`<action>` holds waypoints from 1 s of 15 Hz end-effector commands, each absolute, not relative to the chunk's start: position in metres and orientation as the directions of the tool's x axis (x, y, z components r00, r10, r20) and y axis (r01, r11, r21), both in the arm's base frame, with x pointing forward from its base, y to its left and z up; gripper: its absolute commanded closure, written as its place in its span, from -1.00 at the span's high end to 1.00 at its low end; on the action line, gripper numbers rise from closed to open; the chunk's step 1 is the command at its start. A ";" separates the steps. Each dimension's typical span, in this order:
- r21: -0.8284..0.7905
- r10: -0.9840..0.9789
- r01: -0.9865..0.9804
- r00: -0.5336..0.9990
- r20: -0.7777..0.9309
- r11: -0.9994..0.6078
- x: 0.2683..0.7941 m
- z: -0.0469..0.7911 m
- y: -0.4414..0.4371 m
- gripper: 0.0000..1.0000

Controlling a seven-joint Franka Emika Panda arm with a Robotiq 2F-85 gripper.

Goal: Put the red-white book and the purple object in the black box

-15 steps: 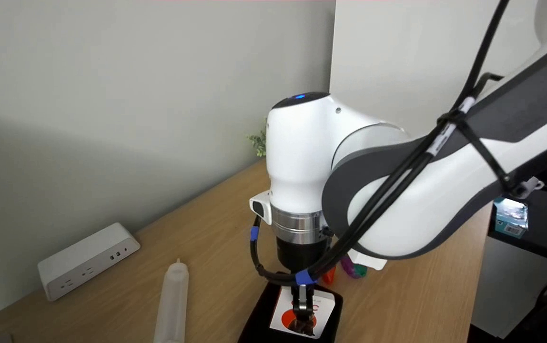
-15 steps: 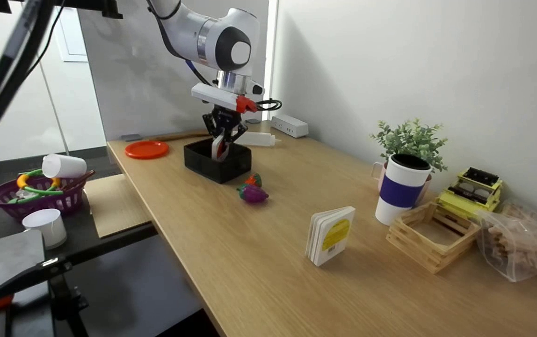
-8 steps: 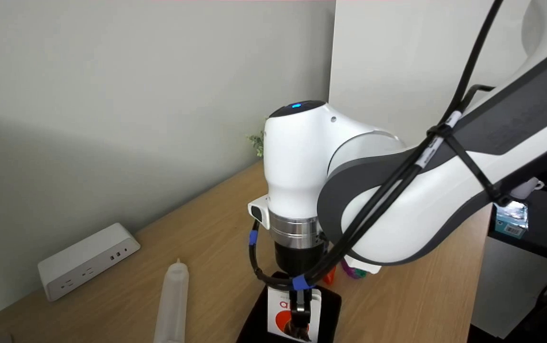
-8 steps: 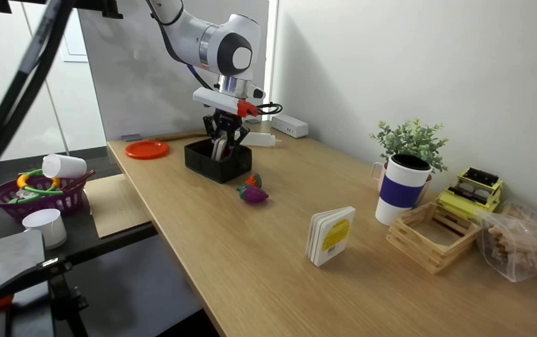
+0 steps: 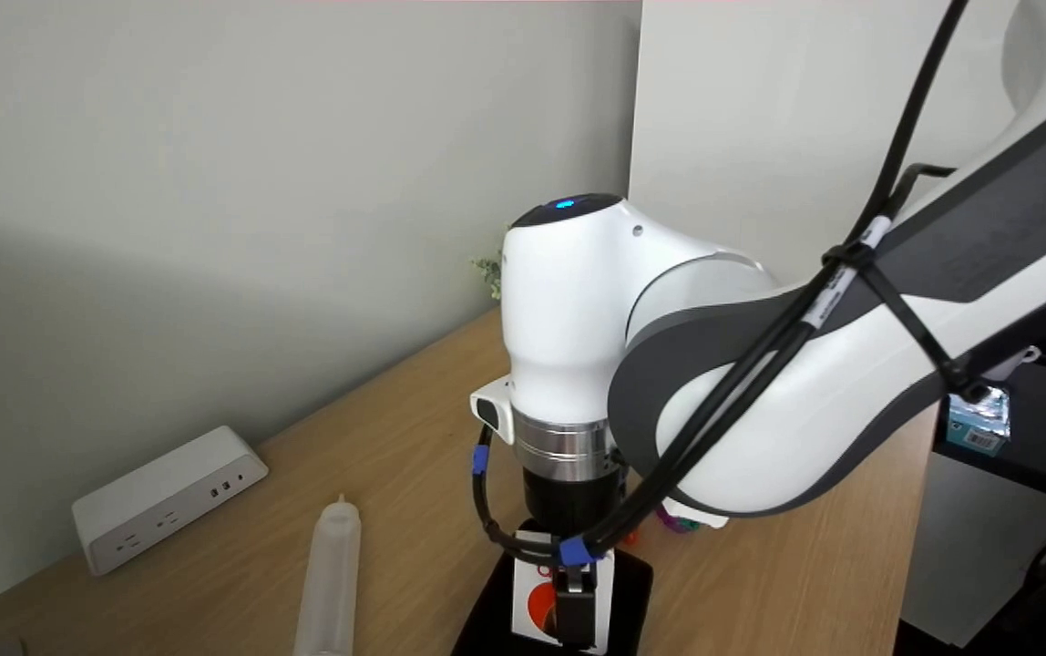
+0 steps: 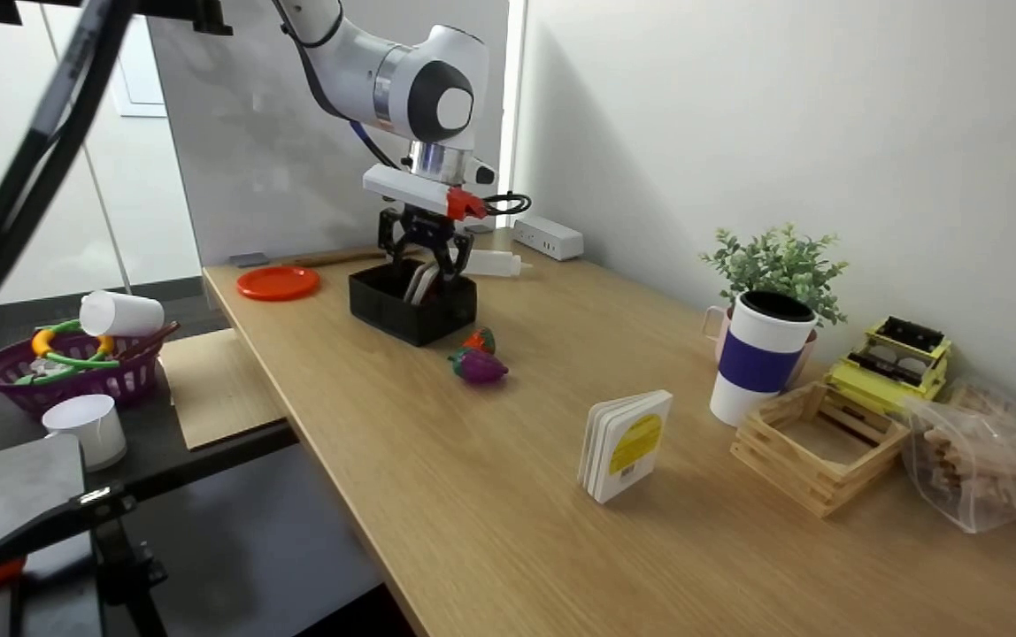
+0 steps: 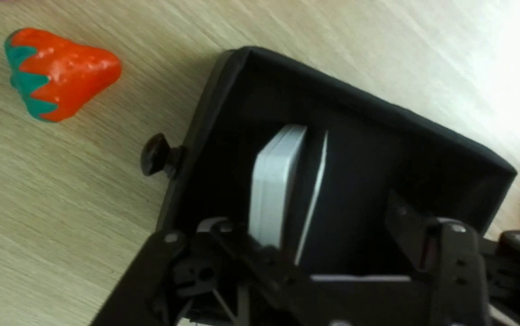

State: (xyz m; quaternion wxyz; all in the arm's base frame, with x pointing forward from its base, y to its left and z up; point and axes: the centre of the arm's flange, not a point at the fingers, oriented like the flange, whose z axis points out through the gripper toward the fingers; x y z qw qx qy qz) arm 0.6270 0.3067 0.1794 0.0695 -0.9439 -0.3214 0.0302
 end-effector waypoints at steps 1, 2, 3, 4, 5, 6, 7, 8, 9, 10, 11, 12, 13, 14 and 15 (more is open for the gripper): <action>-0.159 0.642 0.634 0.767 0.007 -0.757 0.627 0.178 0.308 -0.01; -0.161 0.645 0.638 0.764 0.011 -0.753 0.626 0.178 0.308 -0.19; -0.161 0.648 0.641 0.762 0.013 -0.751 0.626 0.179 0.309 -0.30; -0.161 0.649 0.643 0.760 0.014 -0.749 0.626 0.179 0.309 -0.47; -0.159 0.650 0.643 0.760 0.014 -0.749 0.626 0.179 0.310 -0.59; -0.154 0.649 0.642 0.761 0.013 -0.751 0.626 0.180 0.310 -0.74; -0.142 0.641 0.636 0.767 0.009 -0.759 0.626 0.181 0.310 -0.87; -0.130 0.636 0.632 0.771 0.008 -0.764 0.625 0.183 0.309 -0.97; -0.121 0.633 0.629 0.774 0.009 -0.768 0.625 0.185 0.308 -1.00; -0.112 0.628 0.625 0.778 0.011 -0.773 0.624 0.188 0.307 -0.95; -0.105 0.625 0.623 0.780 0.017 -0.775 0.623 0.191 0.306 -0.93; -0.098 0.622 0.621 0.783 0.022 -0.778 0.623 0.193 0.305 -0.93; -0.088 0.616 0.616 0.787 0.027 -0.783 0.623 0.196 0.304 -0.93; -0.076 0.607 0.607 0.794 0.032 -0.791 0.622 0.199 0.302 -0.93; -0.066 0.595 0.596 0.803 0.039 -0.800 0.622 0.202 0.300 -0.93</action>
